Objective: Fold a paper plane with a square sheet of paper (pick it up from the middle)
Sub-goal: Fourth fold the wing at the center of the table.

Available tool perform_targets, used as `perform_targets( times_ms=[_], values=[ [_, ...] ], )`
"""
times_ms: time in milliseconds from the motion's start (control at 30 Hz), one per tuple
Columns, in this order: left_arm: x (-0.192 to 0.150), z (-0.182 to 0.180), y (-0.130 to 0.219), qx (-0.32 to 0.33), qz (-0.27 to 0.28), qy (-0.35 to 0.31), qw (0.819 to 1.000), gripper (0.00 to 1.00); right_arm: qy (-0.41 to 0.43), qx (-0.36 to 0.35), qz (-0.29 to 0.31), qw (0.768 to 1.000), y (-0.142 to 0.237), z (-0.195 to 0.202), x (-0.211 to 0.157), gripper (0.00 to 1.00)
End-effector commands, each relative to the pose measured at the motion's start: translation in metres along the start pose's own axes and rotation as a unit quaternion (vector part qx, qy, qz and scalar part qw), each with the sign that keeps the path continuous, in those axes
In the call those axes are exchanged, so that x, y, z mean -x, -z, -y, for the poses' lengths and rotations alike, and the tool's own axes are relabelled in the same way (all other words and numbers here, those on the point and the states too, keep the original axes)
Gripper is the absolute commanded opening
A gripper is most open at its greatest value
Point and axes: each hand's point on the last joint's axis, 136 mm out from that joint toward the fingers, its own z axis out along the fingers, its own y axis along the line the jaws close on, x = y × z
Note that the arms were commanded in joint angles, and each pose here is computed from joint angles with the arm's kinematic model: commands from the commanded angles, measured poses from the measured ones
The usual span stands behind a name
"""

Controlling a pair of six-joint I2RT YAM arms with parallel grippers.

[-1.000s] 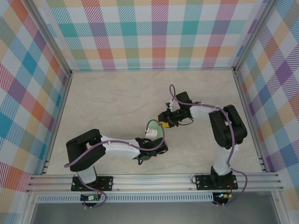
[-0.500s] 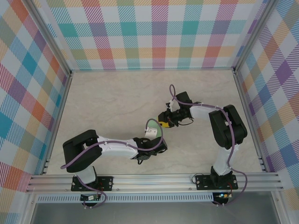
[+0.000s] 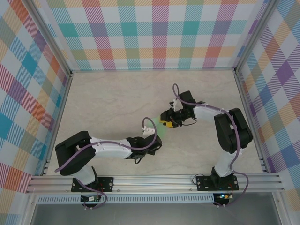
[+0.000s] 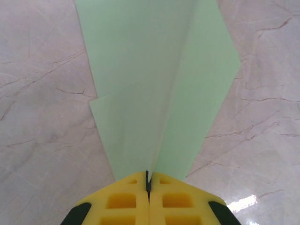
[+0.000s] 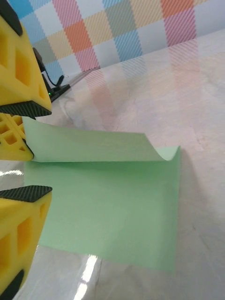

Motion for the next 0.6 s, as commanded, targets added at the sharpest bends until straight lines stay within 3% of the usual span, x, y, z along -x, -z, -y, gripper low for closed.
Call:
perform_targets(
  times_ms=[0, 267, 567],
  values=[
    [0.008, 0.016, 0.005, -0.078, 0.005, 0.005, 0.997, 0.04, 0.011, -0.022, 0.032, 0.999, 0.021, 0.003, 0.0, 0.49],
    [0.007, 0.019, 0.003, -0.143, -0.004, 0.02, 0.989, 0.04, 0.023, -0.024, 0.055, 0.998, 0.037, -0.001, -0.015, 0.54],
    [0.007, 0.016, -0.003, -0.187, -0.011, 0.05, 0.981, 0.03, 0.017, 0.01, 0.024, 1.0, 0.024, 0.001, -0.034, 0.42]
  ],
)
